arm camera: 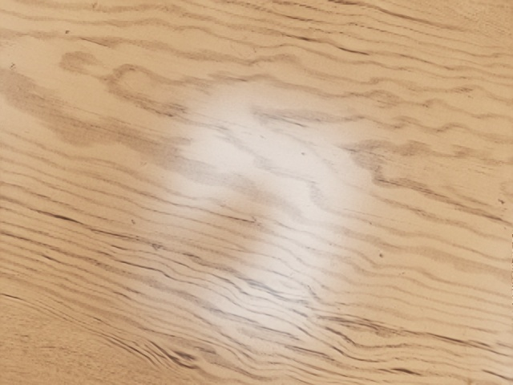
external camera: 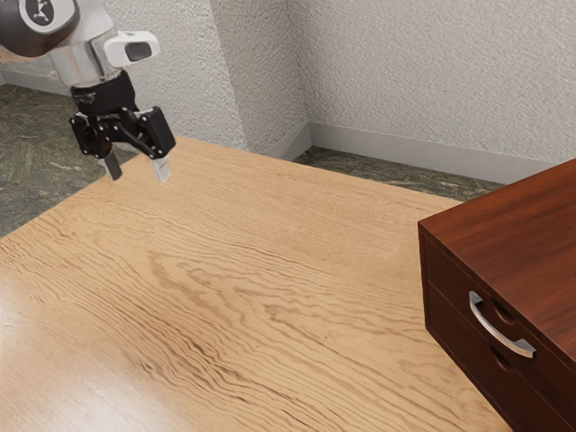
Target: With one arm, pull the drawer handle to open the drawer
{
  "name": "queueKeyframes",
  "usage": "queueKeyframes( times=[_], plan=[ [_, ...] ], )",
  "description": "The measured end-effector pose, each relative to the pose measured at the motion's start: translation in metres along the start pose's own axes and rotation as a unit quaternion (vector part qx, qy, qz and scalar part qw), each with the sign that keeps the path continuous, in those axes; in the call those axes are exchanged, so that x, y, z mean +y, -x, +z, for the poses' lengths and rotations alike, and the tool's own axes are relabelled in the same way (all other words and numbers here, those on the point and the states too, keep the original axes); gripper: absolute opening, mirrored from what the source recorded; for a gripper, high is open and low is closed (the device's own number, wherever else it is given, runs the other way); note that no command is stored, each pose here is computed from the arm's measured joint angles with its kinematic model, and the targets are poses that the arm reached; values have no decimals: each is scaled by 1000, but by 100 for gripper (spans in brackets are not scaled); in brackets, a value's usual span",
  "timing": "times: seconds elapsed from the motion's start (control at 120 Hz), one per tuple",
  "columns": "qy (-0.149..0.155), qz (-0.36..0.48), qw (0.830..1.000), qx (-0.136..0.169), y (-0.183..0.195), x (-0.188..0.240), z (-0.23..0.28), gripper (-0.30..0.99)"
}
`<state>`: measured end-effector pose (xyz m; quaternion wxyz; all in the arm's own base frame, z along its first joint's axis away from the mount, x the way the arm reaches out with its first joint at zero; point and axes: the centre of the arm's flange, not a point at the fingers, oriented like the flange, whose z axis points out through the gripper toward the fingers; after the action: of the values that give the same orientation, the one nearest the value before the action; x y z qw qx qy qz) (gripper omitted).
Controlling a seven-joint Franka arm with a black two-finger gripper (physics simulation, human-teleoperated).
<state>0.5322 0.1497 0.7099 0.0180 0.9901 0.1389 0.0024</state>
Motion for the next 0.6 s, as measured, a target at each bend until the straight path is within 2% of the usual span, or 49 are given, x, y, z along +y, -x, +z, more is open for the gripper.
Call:
queueKeyframes(
  times=[0.117,0.283,0.425,0.475,0.533,0.6],
  plan=[
    [0,0,1000,29,-6,-2,-5,67],
    [1,3,999,51,-10,-1,-11,67],
    [25,2,992,120,40,-2,-81,67],
    [32,-7,990,135,54,-5,-97,67],
    [40,-22,989,141,62,4,-104,67],
    [48,-21,991,126,59,50,-94,67]
  ],
)
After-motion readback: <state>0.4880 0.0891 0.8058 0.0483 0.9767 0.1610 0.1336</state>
